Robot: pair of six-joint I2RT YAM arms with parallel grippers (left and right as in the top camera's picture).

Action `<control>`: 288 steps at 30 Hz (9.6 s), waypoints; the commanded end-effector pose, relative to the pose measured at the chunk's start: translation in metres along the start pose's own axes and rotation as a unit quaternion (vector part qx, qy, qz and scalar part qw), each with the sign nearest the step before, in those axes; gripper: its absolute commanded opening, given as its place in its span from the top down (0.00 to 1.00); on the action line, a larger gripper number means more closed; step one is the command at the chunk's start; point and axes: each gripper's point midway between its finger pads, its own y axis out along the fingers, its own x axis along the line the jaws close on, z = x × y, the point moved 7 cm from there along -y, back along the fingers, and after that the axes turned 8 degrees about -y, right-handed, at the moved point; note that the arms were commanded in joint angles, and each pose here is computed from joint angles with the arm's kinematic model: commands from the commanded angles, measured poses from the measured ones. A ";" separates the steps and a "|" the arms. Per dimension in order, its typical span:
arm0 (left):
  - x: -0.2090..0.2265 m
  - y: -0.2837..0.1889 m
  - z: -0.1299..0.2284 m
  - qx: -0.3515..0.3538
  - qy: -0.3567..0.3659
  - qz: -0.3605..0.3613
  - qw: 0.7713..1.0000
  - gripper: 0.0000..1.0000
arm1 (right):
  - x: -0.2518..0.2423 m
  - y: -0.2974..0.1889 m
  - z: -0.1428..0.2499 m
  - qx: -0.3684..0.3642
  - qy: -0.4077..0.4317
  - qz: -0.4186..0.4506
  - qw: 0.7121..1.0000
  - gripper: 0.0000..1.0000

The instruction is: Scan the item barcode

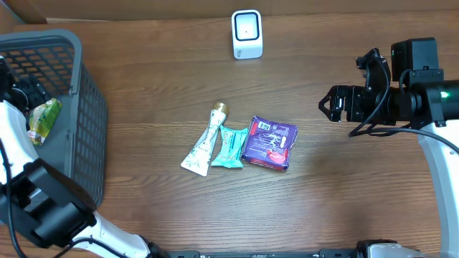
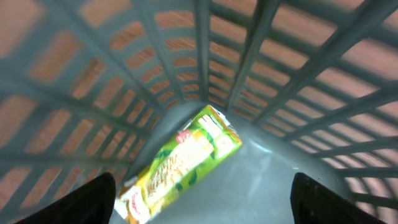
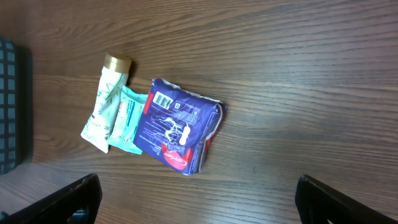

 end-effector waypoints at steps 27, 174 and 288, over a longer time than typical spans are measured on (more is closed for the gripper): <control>0.007 0.108 0.056 0.083 0.172 -0.010 0.982 0.30 | 0.002 -0.005 -0.002 -0.007 -0.003 0.003 1.000 0.00; -0.284 -0.154 0.100 0.148 0.142 0.051 0.977 0.01 | 0.090 0.159 0.130 0.203 -0.032 -0.032 0.978 0.79; -0.284 -0.154 0.100 0.148 0.142 0.051 0.977 0.01 | 0.007 0.200 0.038 0.105 0.039 0.202 0.973 0.96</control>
